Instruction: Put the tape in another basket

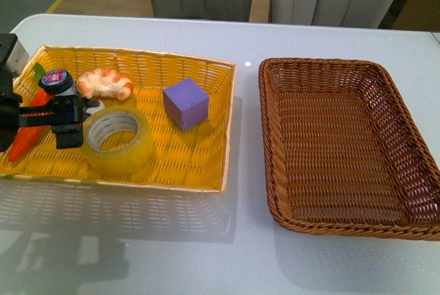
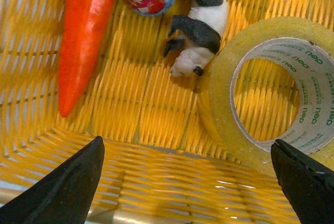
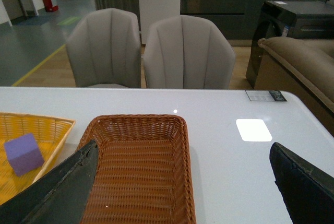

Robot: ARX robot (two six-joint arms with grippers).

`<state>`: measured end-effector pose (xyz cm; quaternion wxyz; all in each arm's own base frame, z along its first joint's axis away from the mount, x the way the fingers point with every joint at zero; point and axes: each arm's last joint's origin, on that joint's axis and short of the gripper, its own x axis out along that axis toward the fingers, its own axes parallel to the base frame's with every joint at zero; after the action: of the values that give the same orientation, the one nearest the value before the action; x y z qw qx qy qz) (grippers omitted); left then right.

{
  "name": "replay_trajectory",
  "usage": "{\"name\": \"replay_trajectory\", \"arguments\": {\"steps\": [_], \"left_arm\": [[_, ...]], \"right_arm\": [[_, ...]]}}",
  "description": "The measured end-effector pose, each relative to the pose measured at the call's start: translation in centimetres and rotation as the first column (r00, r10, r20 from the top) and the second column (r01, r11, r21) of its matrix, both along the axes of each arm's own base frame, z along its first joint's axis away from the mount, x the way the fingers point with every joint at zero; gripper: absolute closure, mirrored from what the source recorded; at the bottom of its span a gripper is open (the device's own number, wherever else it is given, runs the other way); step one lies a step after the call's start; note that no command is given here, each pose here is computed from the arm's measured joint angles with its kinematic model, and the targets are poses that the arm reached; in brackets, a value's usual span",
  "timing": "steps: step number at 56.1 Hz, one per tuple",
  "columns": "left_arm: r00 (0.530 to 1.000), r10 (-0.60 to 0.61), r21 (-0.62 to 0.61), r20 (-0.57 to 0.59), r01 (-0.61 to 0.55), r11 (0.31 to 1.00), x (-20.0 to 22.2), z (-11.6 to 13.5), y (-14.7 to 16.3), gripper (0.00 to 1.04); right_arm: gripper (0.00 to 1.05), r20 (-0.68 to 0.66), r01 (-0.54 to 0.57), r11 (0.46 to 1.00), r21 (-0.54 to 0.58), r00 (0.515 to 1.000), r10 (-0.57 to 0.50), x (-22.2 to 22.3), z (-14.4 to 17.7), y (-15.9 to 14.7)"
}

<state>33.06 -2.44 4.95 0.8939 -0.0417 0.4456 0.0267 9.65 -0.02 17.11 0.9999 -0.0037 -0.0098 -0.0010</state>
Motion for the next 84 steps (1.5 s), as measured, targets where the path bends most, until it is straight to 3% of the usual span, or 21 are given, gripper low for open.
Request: {"name": "replay_trajectory", "arguments": {"steps": [33,45,53,58,65,75,78,84], "left_arm": [[0.999,-0.008,0.025,-0.046,0.009,1.0,3.0,-3.6,-0.6,0.11],[0.998,-0.032,0.031,-0.047,0.034,0.999,3.8,-4.1,-1.2,0.55],[0.998,-0.042,0.029,-0.047,0.044,0.999,4.0,-4.2,-1.5,0.76],[0.998,-0.045,0.029,-0.048,0.046,0.999,4.0,-4.2,-1.7,0.87],[0.998,-0.048,0.038,-0.043,0.05,0.998,4.0,-4.0,-1.7,0.9],[0.999,-0.051,0.029,0.0,0.051,0.998,2.9,-1.0,-1.5,0.9],[0.996,-0.057,0.022,0.069,0.056,0.998,2.9,2.0,-1.7,0.9],[0.988,-0.073,0.017,0.135,0.071,0.997,3.4,4.9,-2.5,0.9]], "right_arm": [[0.09,0.0,0.0,1.0,0.0,1.0,0.0,0.0,0.0,0.0],[0.09,0.0,0.0,1.0,0.0,1.0,0.0,0.0,0.0,0.0],[0.09,0.0,0.0,1.0,0.0,1.0,0.0,0.0,0.0,0.0],[0.09,0.0,0.0,1.0,0.0,1.0,0.0,0.0,0.0,0.0],[0.09,0.0,0.0,1.0,0.0,1.0,0.0,0.0,0.0,0.0],[0.09,0.0,0.0,1.0,0.0,1.0,0.0,0.0,0.0,0.0],[0.09,0.0,0.0,1.0,0.0,1.0,0.0,0.0,0.0,0.0],[0.09,0.0,0.0,1.0,0.0,1.0,0.0,0.0,0.0,0.0]]}}
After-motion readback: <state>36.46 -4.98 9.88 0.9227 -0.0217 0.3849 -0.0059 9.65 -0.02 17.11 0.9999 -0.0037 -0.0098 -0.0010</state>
